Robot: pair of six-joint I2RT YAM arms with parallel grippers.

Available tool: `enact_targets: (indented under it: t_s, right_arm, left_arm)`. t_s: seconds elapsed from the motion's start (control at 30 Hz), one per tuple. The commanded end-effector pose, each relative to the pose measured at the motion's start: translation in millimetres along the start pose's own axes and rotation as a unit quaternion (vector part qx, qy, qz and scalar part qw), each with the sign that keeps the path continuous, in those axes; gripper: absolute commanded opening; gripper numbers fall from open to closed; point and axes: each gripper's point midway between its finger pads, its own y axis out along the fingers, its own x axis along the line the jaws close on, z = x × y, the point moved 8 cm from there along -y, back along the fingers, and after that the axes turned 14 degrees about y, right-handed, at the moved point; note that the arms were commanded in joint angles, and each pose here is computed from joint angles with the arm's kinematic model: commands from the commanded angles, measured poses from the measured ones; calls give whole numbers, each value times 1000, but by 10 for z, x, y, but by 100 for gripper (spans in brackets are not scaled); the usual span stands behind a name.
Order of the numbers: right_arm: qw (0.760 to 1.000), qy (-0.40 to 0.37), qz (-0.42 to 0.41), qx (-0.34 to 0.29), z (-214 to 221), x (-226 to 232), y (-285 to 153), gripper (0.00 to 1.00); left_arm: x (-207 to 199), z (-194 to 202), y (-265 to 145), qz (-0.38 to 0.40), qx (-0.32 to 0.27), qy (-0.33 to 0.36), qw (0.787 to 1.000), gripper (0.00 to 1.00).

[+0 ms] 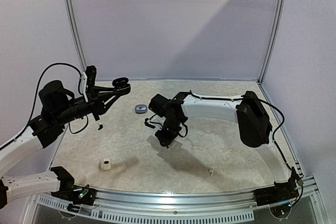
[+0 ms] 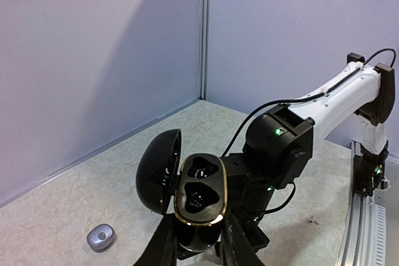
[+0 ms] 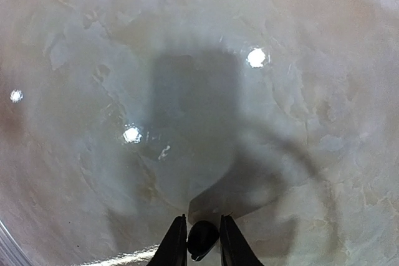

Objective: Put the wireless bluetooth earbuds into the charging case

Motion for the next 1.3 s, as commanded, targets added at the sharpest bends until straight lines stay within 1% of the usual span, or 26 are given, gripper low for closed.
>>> enact_targets:
  t_s: [0.0,0.1,0.43,0.63,0.9,1.0,1.07,1.17,1.23,1.27]
  right_arm:
    - [1000,1,9,8,4,-34,82,18]
    - [1000,-1,14,13,27,-34,91,17]
    - [999,-23,35,27,117,32,142,21]
    - [998,-25,44,31,143,36,148,21]
    - [999,-19,40,8,57,68,78,8]
    - [999,-6,36,-16,-22,68,-83,4]
    - [998,1,42,-47,-103,50,-316,1]
    - [989,9,74,-124,-236,22,-867,0]
    - [978,11,90,-188,-320,25,-1285,0]
    - [969,11,90,-231,-346,51,-1601,0]
  left_arm:
    - [25,8,-2,-2,2,5,1000,0]
    - [26,10,-1,-3,2,6,1000,0]
    - [29,17,6,-2,3,7,1000,0]
    - [28,21,8,-1,3,7,1000,0]
    - [23,34,6,0,5,13,1000,0]
    - [9,30,2,6,4,27,1000,0]
    - [0,20,-1,10,1,45,999,0]
    - [11,-30,-8,6,-6,77,997,0]
    - [16,-82,-8,5,-15,95,995,0]
    - [18,-111,-7,4,-20,105,994,0]
